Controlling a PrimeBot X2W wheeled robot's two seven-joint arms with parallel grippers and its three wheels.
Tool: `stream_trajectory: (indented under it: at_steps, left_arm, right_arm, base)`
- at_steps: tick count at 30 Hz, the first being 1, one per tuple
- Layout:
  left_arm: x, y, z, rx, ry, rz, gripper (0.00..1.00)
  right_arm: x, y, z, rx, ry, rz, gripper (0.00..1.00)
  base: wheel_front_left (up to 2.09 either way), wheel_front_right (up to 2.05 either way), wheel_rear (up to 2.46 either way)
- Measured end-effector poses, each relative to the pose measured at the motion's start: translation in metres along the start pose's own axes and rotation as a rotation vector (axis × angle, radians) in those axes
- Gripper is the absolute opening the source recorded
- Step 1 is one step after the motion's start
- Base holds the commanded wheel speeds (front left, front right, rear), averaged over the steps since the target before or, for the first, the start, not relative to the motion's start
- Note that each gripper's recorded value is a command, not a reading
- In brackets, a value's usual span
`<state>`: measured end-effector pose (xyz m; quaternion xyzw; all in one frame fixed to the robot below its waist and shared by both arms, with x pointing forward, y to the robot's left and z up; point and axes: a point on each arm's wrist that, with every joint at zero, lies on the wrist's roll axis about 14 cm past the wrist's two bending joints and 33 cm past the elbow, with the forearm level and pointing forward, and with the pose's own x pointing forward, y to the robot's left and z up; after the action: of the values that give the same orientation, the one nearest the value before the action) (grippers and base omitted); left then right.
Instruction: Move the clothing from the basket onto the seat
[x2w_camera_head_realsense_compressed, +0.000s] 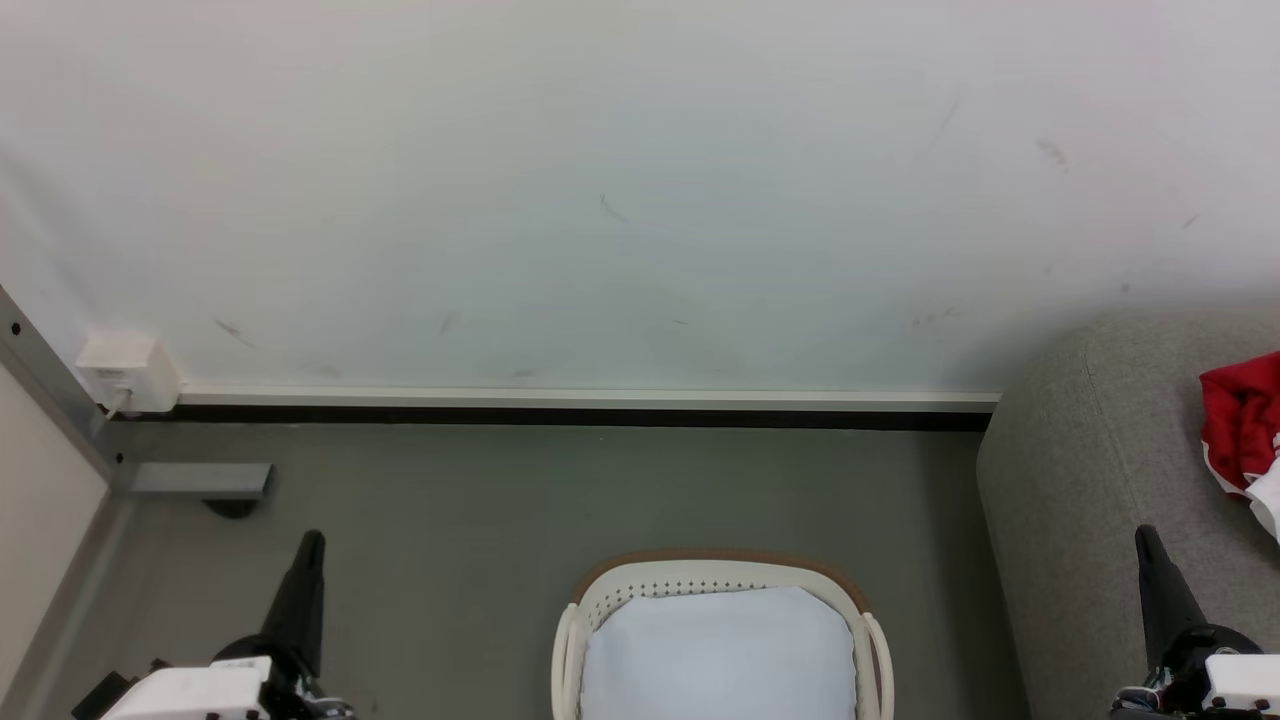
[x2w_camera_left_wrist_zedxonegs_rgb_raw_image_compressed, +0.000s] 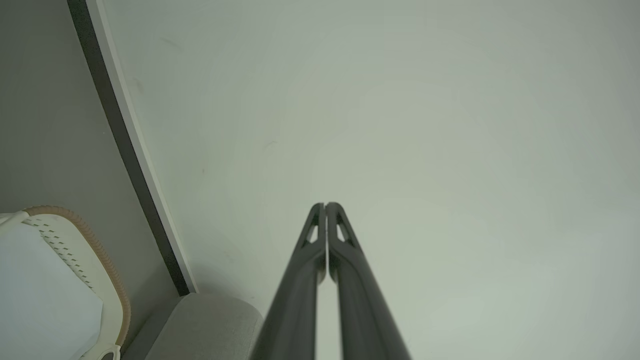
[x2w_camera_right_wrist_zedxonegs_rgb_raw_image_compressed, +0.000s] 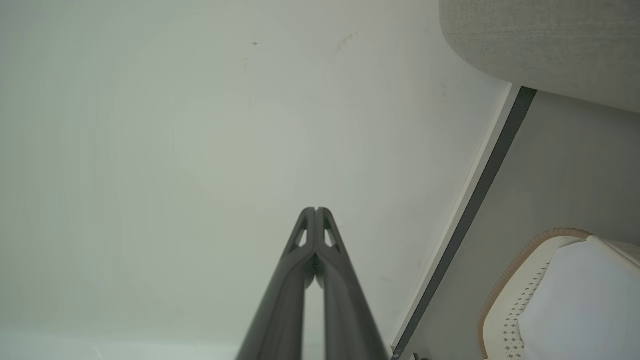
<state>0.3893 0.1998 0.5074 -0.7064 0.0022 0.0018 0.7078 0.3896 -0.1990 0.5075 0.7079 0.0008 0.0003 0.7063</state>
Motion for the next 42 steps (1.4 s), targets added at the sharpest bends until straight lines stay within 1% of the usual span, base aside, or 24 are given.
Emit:
stream_trajectory:
  at_steps: [42]
  left_arm:
    - [0.0000,-0.0001,0.0000,0.000,0.000,0.000,0.00]
  right_arm:
    - [-0.0001,0.0001,0.0004,0.003,-0.001,0.000,0.00]
  base:
    - [0.00,0.00,0.00]
